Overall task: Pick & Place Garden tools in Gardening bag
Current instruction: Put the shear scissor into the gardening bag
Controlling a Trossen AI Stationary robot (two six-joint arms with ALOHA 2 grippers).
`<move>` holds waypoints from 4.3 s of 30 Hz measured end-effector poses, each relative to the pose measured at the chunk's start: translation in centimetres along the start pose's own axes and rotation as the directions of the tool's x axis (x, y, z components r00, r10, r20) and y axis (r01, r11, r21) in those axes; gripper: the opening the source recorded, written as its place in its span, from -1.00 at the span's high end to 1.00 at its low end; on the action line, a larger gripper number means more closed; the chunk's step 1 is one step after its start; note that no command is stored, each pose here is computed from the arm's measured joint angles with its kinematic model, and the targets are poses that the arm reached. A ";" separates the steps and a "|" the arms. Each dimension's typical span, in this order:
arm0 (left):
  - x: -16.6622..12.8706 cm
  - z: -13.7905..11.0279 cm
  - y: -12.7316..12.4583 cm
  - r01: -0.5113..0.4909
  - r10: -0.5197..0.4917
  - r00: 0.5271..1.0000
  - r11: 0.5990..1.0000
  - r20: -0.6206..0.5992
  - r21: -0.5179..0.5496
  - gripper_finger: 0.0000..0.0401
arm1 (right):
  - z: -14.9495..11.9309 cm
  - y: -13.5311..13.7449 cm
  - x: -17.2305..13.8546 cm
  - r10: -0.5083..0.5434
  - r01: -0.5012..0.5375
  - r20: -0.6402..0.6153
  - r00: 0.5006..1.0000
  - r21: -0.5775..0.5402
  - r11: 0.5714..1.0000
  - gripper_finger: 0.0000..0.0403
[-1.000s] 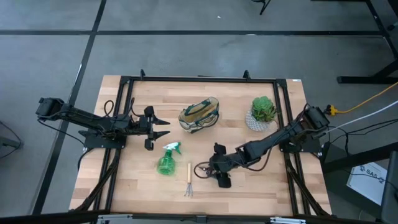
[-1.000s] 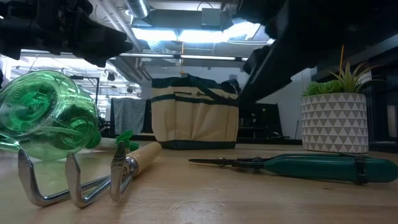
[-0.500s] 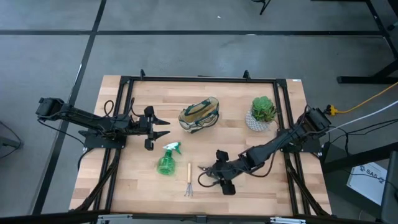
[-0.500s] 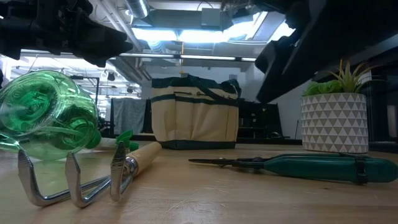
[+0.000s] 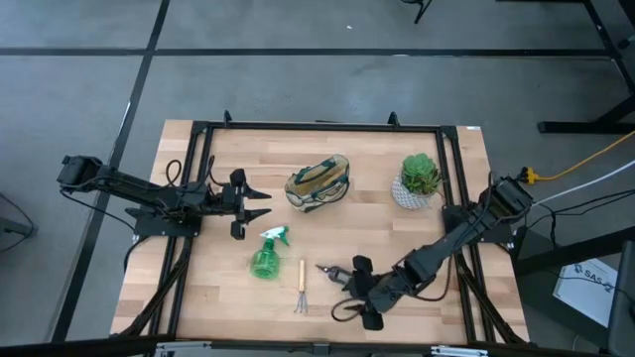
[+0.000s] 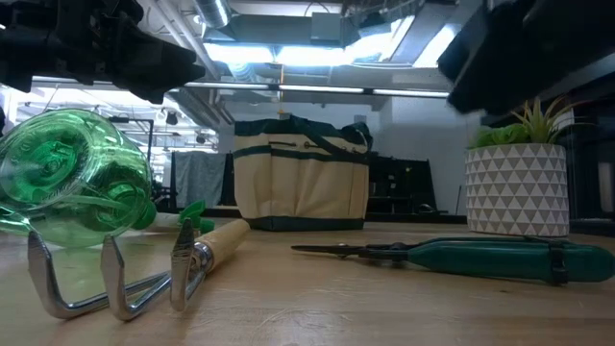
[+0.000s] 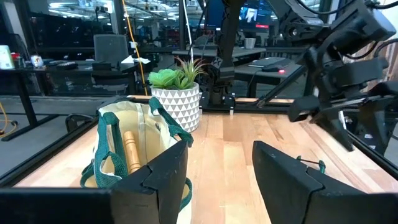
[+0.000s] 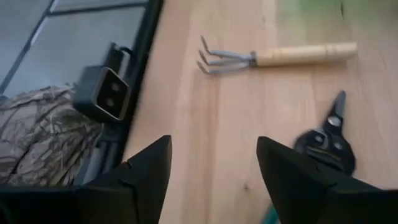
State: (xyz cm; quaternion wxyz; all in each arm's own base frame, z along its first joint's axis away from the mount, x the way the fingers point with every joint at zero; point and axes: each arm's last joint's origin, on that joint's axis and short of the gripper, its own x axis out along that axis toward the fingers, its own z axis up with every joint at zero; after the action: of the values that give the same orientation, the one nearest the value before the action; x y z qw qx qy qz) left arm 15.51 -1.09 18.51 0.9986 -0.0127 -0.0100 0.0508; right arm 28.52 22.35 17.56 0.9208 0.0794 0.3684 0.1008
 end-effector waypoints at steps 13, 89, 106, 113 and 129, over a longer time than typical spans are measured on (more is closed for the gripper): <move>0.0 0.0 0.0 0.000 0.000 1.000 1.000 0.001 0.000 0.12 | -1.9 0.6 2.7 -0.131 0.133 0.089 0.987 -0.016 0.991 -0.18; 0.0 0.0 0.0 0.000 0.000 1.000 1.000 0.000 0.000 0.12 | -3.5 -3.1 2.8 -0.205 0.174 -0.265 0.942 -0.135 0.975 -0.09; 0.0 0.0 0.0 0.000 0.000 1.000 1.000 0.000 0.000 0.12 | -3.4 -4.3 2.8 -0.195 0.158 -0.339 0.920 -0.132 0.979 0.48; 0.0 0.0 0.0 0.000 0.000 1.000 1.000 0.000 0.000 0.11 | -2.9 -5.2 3.0 -0.180 0.154 -0.356 0.917 -0.099 0.983 0.74; 0.0 0.0 0.0 0.000 0.000 1.000 1.000 0.000 0.000 0.12 | -1.8 -6.7 3.6 -0.126 0.169 -0.327 0.937 0.107 0.980 0.81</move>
State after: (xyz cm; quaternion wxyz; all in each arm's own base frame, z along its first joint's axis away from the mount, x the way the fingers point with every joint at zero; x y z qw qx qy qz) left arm 15.50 -1.10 18.51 0.9986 -0.0126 -0.0101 0.0508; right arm 30.73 16.87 12.41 0.8469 0.0955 0.5228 0.0178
